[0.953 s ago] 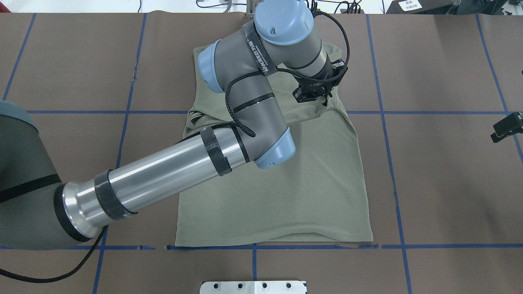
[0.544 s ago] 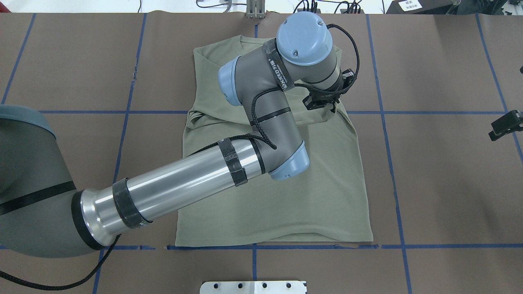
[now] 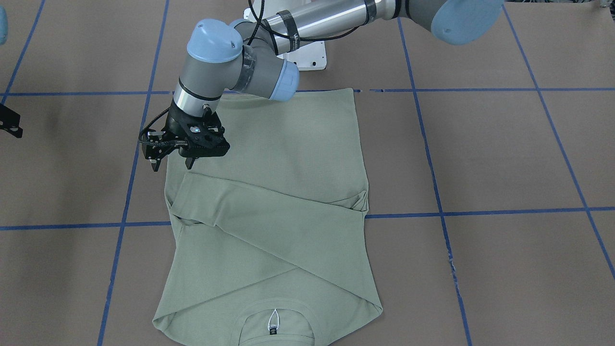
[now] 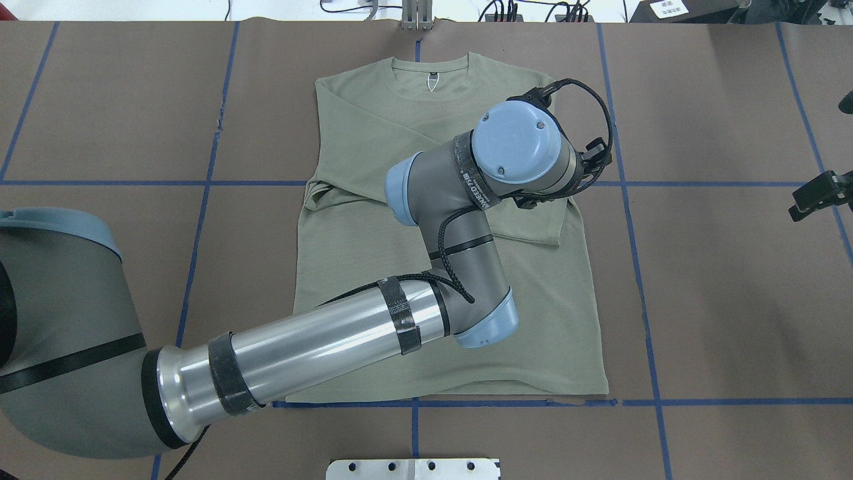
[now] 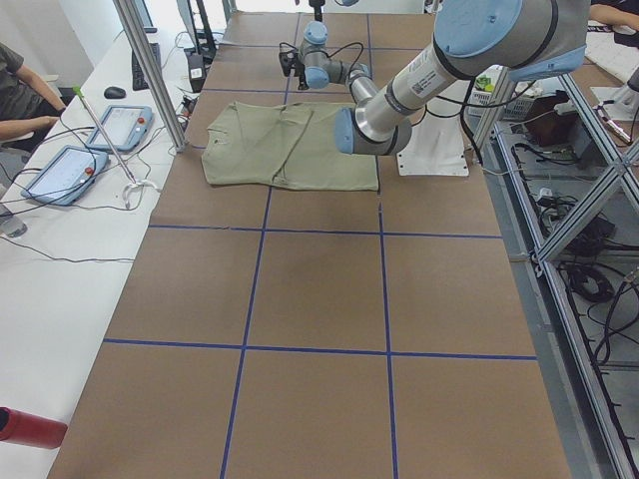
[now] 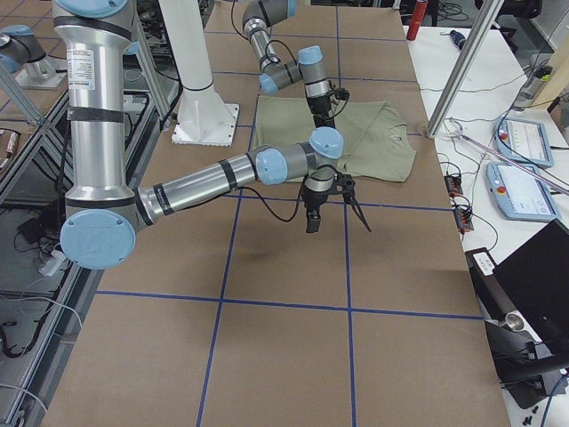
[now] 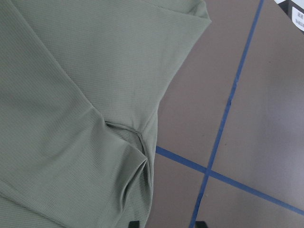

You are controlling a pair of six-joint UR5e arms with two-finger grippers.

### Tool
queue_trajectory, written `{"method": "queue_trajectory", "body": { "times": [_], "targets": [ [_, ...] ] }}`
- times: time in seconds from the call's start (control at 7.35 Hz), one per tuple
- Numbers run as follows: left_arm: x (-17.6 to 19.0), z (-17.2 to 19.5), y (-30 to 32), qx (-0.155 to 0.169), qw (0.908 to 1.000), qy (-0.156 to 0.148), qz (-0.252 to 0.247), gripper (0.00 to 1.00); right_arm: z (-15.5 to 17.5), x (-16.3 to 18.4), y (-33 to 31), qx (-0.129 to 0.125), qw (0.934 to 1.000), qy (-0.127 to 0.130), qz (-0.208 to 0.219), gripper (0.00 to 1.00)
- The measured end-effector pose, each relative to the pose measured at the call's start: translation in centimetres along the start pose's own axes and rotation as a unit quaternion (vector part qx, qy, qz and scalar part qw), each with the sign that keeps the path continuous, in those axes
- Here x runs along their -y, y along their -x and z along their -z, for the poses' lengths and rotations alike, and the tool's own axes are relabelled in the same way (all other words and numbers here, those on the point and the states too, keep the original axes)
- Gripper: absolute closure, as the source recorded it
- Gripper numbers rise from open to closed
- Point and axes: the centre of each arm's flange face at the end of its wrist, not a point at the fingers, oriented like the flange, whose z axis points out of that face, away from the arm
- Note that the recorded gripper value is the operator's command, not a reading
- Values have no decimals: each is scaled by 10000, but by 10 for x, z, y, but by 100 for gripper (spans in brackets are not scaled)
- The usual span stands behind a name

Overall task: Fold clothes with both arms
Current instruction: 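Release the sleeve and draw the left gripper back toward the hem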

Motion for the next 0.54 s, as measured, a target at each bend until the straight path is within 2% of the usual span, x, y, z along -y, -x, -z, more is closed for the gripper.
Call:
{"method": "queue_trajectory", "body": {
  "times": [0.27,0.54],
  "targets": [
    [20,6,16,99,9998,25,-156,1,6,4,9,104,9999,-42,16,0],
    [37,43,61,511,9977,245,-365,1,11,8,33,265,9994,-221,-97,0]
  ]
}}
